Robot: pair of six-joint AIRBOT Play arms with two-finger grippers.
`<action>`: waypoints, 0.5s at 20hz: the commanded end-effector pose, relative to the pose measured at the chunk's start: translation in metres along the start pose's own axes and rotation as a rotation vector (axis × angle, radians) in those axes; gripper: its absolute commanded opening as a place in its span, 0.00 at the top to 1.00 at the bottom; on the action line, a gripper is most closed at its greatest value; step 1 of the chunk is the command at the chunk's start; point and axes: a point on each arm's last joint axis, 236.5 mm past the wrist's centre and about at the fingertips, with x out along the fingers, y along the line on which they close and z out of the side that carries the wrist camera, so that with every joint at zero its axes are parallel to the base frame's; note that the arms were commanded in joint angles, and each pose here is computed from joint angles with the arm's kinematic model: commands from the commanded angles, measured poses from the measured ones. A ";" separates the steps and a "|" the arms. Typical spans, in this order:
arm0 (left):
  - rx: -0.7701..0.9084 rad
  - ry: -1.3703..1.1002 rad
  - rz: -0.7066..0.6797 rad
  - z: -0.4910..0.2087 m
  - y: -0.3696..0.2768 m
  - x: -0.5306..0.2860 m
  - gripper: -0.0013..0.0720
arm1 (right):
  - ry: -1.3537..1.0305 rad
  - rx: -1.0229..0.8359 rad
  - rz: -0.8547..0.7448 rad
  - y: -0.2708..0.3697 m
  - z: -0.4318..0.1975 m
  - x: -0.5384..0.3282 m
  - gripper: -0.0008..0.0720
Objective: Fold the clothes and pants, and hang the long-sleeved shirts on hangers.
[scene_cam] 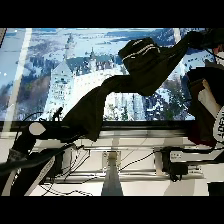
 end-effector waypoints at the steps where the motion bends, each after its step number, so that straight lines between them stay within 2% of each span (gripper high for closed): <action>1: -0.052 -0.003 -0.030 0.010 -0.001 0.015 0.11 | -0.001 0.002 0.003 0.001 0.000 0.000 0.95; 4: -0.055 0.074 0.006 0.000 0.007 0.030 0.11 | -0.001 0.001 0.003 0.001 0.000 0.000 0.95; 8: -0.053 0.059 -0.062 0.010 -0.008 0.045 0.11 | -0.005 0.001 0.002 0.000 0.001 0.000 0.95; 9: -0.068 0.050 -0.058 0.013 -0.007 0.049 0.18 | -0.004 0.001 0.002 0.001 0.001 0.000 0.95; 10: -0.087 0.045 -0.061 0.016 -0.008 0.052 0.36 | -0.003 0.001 0.002 0.001 0.001 0.000 0.95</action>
